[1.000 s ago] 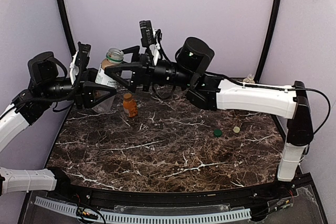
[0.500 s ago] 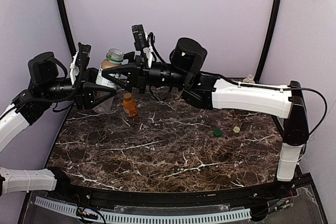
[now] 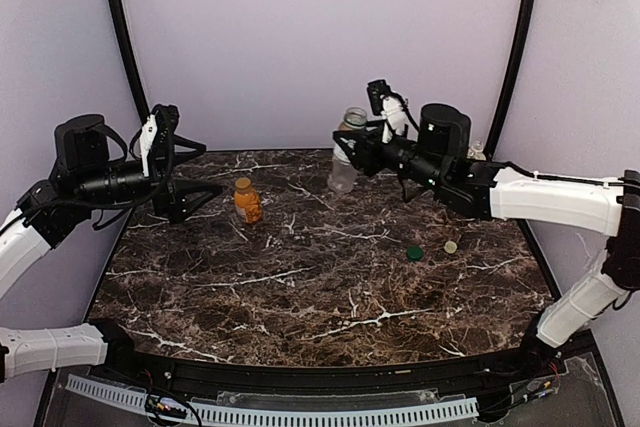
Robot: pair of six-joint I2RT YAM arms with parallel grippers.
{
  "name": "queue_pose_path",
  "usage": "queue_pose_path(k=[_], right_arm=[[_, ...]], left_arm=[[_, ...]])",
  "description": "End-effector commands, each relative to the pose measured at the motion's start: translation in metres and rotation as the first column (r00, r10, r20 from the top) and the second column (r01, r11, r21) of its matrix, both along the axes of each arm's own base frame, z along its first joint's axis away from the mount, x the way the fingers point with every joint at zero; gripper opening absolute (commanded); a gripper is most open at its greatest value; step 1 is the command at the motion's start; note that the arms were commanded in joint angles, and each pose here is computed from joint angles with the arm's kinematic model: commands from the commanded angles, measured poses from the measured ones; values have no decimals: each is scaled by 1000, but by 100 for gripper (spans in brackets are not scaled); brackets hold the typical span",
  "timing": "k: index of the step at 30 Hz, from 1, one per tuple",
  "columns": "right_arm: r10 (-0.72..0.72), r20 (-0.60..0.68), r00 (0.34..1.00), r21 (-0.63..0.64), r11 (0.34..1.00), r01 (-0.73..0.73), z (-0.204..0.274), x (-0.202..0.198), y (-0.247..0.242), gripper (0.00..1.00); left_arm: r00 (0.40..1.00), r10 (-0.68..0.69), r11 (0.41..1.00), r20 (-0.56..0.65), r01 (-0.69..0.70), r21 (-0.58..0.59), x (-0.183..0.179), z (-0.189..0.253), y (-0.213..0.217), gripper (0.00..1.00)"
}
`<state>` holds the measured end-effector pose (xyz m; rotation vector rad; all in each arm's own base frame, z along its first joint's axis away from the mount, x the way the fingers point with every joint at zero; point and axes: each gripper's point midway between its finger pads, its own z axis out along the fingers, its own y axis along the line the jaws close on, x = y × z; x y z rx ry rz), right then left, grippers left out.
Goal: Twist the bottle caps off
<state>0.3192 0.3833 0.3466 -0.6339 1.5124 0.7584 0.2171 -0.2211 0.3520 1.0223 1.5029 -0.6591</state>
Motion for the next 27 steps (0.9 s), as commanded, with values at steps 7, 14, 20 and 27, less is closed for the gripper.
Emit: queue_pose_path(k=[7, 14, 20, 27], right_arm=[[-557, 116, 822, -92, 818, 568, -110, 82, -166, 3], [-628, 104, 771, -122, 762, 637, -154, 109, -199, 1], [-655, 93, 750, -101, 743, 662, -177, 123, -210, 1], [-663, 45, 747, -106, 740, 664, -192, 128, -208, 2]], left_arm=[[999, 45, 997, -6, -45, 69, 6, -21, 9, 99], [999, 50, 996, -11, -49, 80, 8, -24, 10, 99], [999, 48, 996, -4, -47, 80, 9, -21, 10, 99], [999, 45, 995, -1, -45, 88, 10, -23, 9, 99]])
